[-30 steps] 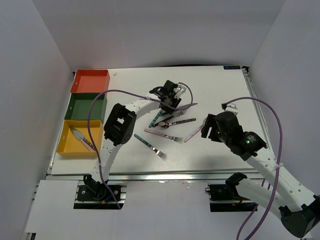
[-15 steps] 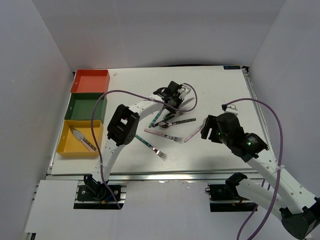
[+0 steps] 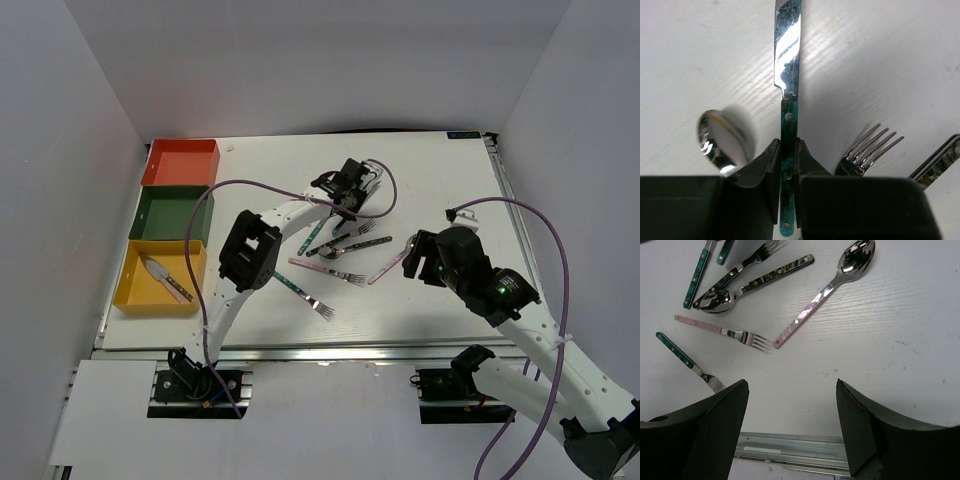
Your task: Sort the eating utensils into containers
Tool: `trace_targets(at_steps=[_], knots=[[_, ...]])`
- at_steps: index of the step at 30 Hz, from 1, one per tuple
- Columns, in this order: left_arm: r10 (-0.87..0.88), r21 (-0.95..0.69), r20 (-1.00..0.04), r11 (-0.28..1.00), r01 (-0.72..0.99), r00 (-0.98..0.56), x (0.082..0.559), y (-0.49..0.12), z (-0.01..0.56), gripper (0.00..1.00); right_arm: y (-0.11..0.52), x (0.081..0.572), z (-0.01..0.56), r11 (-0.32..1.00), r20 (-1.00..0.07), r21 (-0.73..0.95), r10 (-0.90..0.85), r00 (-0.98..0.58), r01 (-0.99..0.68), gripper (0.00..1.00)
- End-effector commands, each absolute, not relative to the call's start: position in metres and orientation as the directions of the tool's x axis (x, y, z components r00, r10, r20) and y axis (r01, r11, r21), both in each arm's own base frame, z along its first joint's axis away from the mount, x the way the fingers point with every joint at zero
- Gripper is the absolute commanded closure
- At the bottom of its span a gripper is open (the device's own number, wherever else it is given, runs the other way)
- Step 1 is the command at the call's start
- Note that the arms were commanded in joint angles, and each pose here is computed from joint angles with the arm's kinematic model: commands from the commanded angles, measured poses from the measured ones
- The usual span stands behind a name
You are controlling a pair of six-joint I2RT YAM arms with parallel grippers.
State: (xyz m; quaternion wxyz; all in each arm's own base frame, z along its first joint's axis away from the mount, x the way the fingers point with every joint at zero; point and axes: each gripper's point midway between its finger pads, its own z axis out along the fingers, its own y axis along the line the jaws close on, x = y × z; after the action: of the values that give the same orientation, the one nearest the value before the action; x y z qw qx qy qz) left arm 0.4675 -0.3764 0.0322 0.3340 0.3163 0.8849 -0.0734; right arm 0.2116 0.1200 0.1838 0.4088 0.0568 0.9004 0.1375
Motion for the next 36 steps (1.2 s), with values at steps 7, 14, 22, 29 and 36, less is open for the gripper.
trace_targets(at_steps=[7, 14, 22, 29, 36], knots=[[-0.018, -0.020, -0.906, 1.000, 0.000, -0.423, 0.481, -0.283, 0.246, 1.00, 0.124, 0.218, 0.197, 0.950, -0.748, 0.310, 0.217, -0.628, -0.040, 0.24], [-0.434, -0.141, -0.780, 0.823, -0.550, -0.450, 0.398, -0.066, 0.192, 1.00, 0.129, 0.220, 0.189, 0.949, -0.747, 0.309, 0.201, -0.634, -0.063, 0.24], [-0.487, -0.067, -0.802, 0.650, -0.757, -0.347, 0.281, 0.064, 0.191, 1.00, 0.143, 0.227, 0.182, 0.945, -0.730, 0.311, 0.171, -0.662, -0.099, 0.24], [-0.513, 0.073, -0.743, 0.578, -0.813, -0.431, 0.244, 0.117, 0.150, 1.00, 0.160, 0.230, 0.183, 0.924, -0.721, 0.350, 0.160, -0.675, -0.154, 0.24], [-0.524, 0.105, -0.680, 0.623, -0.776, -0.513, 0.246, 0.114, 0.134, 0.97, 0.160, 0.233, 0.183, 0.926, -0.725, 0.345, 0.157, -0.670, -0.156, 0.24]])
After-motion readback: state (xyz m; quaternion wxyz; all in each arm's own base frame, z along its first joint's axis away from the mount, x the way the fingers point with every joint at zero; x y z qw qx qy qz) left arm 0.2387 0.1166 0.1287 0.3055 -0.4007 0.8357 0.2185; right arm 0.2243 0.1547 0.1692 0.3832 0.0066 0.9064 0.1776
